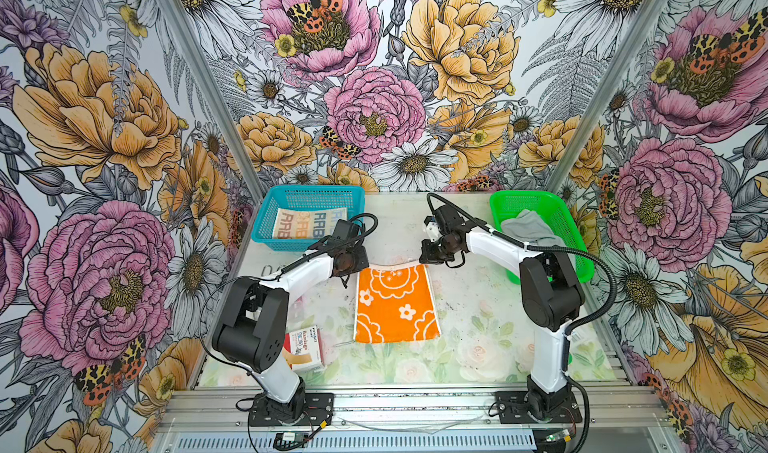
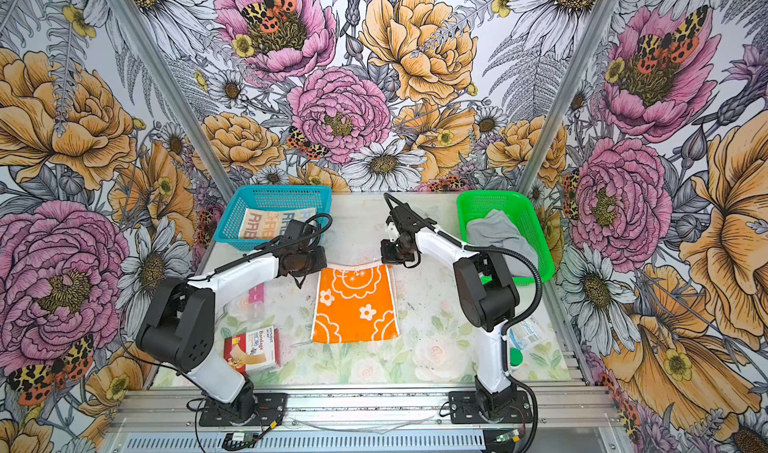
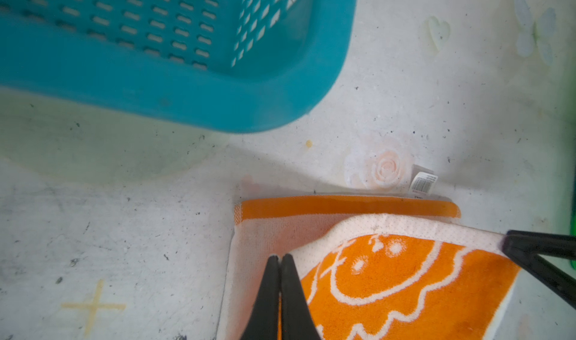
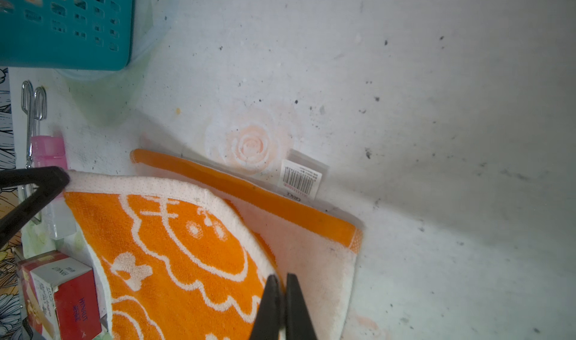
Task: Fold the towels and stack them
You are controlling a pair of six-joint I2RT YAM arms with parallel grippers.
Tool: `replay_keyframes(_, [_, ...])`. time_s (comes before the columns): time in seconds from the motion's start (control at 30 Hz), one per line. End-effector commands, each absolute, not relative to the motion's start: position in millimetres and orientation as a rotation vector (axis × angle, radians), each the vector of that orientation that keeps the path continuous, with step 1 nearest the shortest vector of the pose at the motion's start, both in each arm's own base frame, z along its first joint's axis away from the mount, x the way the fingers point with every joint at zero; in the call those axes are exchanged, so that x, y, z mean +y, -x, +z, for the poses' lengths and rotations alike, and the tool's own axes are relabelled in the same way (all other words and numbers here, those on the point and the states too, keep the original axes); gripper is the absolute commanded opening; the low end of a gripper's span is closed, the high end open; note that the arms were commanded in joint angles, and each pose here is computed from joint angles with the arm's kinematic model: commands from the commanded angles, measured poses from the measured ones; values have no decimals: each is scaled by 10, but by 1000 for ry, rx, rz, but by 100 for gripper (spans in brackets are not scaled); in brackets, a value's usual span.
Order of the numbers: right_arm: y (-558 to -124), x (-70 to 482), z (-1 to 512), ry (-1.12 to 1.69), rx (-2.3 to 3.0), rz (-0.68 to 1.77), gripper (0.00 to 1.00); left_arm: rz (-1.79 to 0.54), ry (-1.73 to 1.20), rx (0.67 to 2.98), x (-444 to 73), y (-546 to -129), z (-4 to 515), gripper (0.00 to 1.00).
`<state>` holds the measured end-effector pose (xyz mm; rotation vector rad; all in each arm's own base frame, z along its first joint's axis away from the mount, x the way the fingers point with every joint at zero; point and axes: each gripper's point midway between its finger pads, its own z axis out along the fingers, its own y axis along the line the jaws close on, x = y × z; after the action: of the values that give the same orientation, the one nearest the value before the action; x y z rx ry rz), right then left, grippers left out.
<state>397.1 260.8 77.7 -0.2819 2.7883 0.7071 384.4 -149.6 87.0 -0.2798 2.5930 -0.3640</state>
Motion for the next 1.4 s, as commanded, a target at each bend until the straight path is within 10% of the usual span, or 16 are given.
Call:
replay_keyframes(0.0, [-4077,2583,810,278,2768,684,0,-342,269,2567,-1458,-3961,949,0])
replay_keyframes(0.7, [-4327,2366,280,237,2839,560,0,-289,262,2614,-1432,-4239,480,4])
replay_keyframes(0.83, [-4315,2217,452,268,2769,406,53,-294,217,2543,-1447,-4244,721,35])
replay_keyframes(0.93, [-4240,2016,781,255,2680,278,70,-292,192,2468,-1422,-4114,1009,50])
replay_keyframes(1.13, [-3588,1730,999,118,2680,288,76,-366,179,2594,-1445,-3305,930,56])
replay_keyframes(1.37, [-2482,1977,570,40,2838,523,69,-499,167,2767,-1587,-2427,549,41])
